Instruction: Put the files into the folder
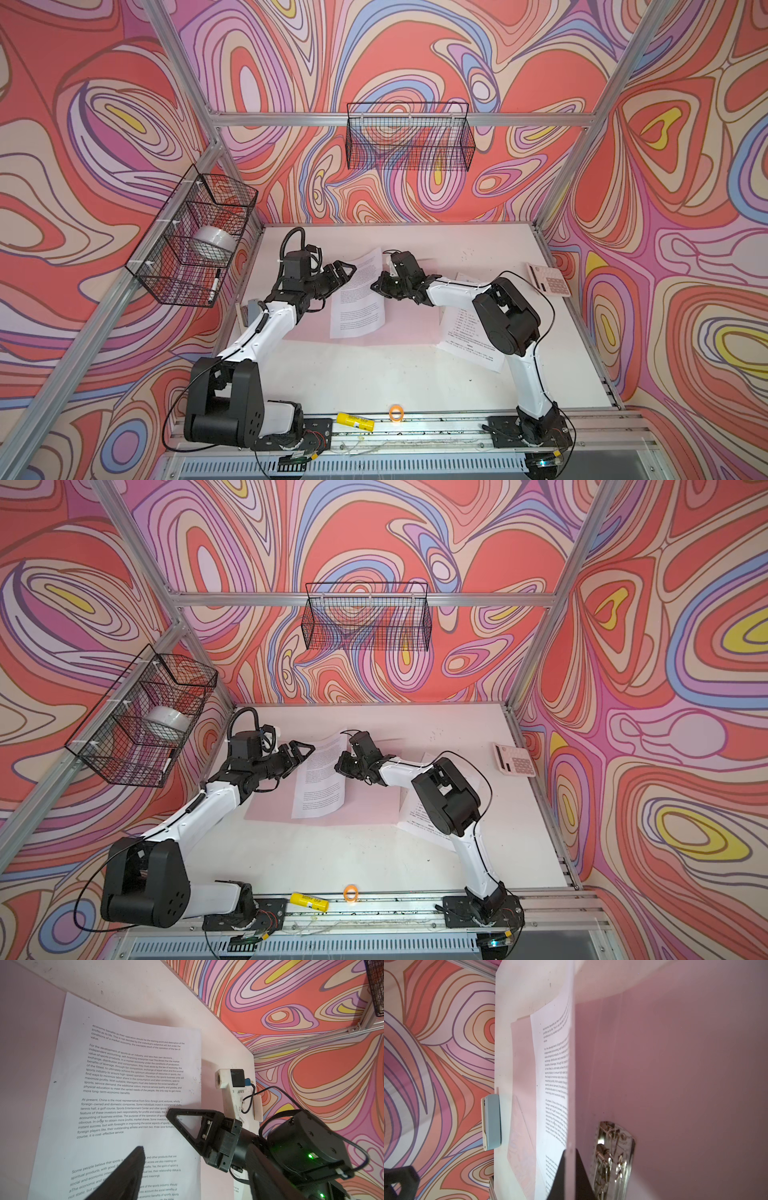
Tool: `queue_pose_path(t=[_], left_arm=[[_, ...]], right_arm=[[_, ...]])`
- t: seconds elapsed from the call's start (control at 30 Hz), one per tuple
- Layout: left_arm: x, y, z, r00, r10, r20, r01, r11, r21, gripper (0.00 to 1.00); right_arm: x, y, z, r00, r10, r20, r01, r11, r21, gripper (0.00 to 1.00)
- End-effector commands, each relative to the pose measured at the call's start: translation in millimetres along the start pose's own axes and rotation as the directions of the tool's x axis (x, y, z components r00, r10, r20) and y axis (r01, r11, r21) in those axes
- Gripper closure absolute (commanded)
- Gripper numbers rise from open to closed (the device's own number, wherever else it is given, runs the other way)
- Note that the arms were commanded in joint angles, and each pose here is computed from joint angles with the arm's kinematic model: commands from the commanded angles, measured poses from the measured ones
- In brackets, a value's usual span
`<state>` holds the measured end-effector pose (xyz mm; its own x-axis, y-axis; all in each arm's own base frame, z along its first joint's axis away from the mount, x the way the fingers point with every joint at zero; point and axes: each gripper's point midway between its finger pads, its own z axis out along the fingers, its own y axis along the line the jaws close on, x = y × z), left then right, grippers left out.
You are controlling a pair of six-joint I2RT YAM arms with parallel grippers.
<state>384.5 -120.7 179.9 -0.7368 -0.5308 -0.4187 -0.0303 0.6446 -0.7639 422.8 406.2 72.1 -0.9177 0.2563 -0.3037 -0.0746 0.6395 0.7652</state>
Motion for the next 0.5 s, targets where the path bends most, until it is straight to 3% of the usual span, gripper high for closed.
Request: queue_pose_path(t=[0.0, 0.47], left_arm=[[2, 7, 4, 1.000, -0.014, -0.007, 0.014, 1.000, -0.003, 0.24], [3, 6, 2, 1.000, -0.014, -0.006, 0.014, 1.000, -0.004, 0.23]], right_arm=[[-5, 1, 4, 0.999, 0.013, 0.030, -0.013, 1.000, 0.009, 1.00], [4, -10, 14, 0.991, 0.120, 0.054, -0.121, 0.992, 0.030, 1.00]])
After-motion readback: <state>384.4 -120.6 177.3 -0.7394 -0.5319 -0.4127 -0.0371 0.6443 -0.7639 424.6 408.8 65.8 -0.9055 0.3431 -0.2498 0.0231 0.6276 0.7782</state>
